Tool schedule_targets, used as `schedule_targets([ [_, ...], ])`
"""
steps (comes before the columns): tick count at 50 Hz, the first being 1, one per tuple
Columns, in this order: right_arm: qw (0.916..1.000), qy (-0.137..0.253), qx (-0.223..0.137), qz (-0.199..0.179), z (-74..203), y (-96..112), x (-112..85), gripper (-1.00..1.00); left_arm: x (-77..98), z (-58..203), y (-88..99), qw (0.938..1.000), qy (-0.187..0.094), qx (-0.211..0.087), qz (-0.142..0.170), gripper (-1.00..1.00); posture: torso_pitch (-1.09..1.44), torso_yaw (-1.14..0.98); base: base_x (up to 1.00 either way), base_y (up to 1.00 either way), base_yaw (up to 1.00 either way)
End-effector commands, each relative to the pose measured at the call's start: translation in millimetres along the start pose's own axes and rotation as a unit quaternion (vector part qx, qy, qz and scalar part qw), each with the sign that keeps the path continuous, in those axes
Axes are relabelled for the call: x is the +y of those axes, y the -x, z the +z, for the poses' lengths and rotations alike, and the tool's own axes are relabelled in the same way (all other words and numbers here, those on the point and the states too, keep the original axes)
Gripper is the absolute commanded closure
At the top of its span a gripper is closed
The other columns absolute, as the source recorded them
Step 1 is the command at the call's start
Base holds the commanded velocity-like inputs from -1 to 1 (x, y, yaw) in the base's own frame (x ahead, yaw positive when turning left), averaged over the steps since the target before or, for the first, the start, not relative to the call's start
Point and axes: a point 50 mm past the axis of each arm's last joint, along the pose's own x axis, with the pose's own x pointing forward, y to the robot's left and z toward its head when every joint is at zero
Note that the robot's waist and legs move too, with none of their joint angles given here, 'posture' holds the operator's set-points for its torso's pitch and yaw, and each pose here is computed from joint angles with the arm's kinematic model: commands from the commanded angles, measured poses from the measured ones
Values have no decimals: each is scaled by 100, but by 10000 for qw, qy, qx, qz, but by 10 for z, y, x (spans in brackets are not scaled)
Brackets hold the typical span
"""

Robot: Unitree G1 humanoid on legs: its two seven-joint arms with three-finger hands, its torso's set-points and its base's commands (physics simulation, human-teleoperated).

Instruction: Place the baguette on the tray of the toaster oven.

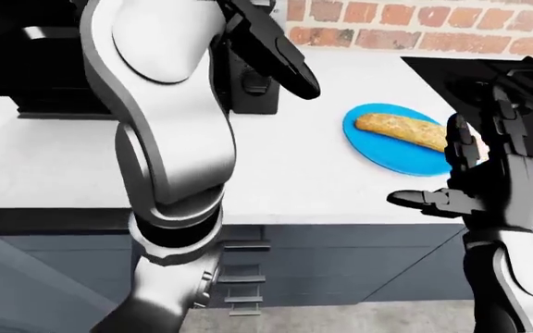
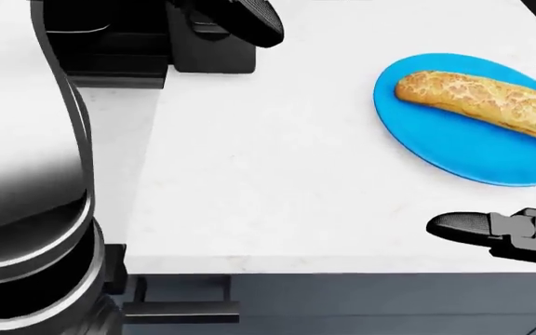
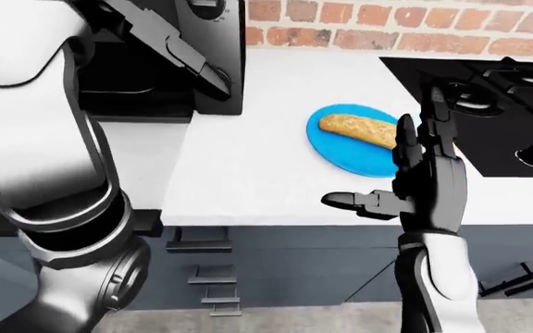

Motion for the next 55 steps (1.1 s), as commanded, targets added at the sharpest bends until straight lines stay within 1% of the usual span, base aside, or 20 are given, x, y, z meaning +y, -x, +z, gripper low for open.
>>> schedule_targets([
  [1,9993,4,-379,28,126,10,-18,-100,69,115,0,9995,-77,-259,172,-100,0,-2,0,0,0],
  [5,9992,49,-402,-63,144,49,-100,-100,65,139,-59,9995,-114,-283,95,-100,0,-4,0,0,0],
  [10,9984,95,-509,-220,242,63,-209,-100,35,181,-157,9993,-131,-362,-36,-100,0,-6,0,0,0],
  [15,9979,65,-568,-309,311,82,-285,-100,-24,221,-250,9987,-103,-481,-156,-100,0,-9,0,0,0],
  [17,9974,87,-613,-362,348,82,-314,-100,-72,237,-295,9982,-83,-535,-248,-100,0,-10,0,0,0],
  [21,9972,77,-627,-400,358,81,-328,-100,-161,233,-357,9975,-27,-591,-387,-100,0,-12,0,0,0],
  [27,9970,75,-639,-419,370,94,-346,-100,-213,301,-406,9960,10,-709,-538,-100,0,-15,0,0,0],
  [37,9970,85,-643,-434,368,78,-340,-100,-322,306,-542,9938,15,-792,-781,-100,0,-20,0,0,0],
  [42,9968,78,-653,-446,387,90,-361,-100,-386,273,-659,9924,9,-793,-945,-100,0,-22,0,0,0],
  [43,9968,78,-654,-447,387,90,-362,-100,-420,261,-720,9916,2,-807,-1015,-100,0,-23,0,0,0],
  [45,9968,74,-648,-452,380,92,-371,-100,-485,235,-783,9903,12,-817,-1124,-100,0,-24,0,0,0],
  [50,9968,83,-645,-455,365,100,-384,-100,-598,163,-874,9885,34,-774,-1300,-100,0,-26,0,0,0],
  [55,9968,92,-641,-471,362,107,-400,-100,-650,117,-964,9871,47,-755,-1409,-100,0,-29,0,0,0],
])
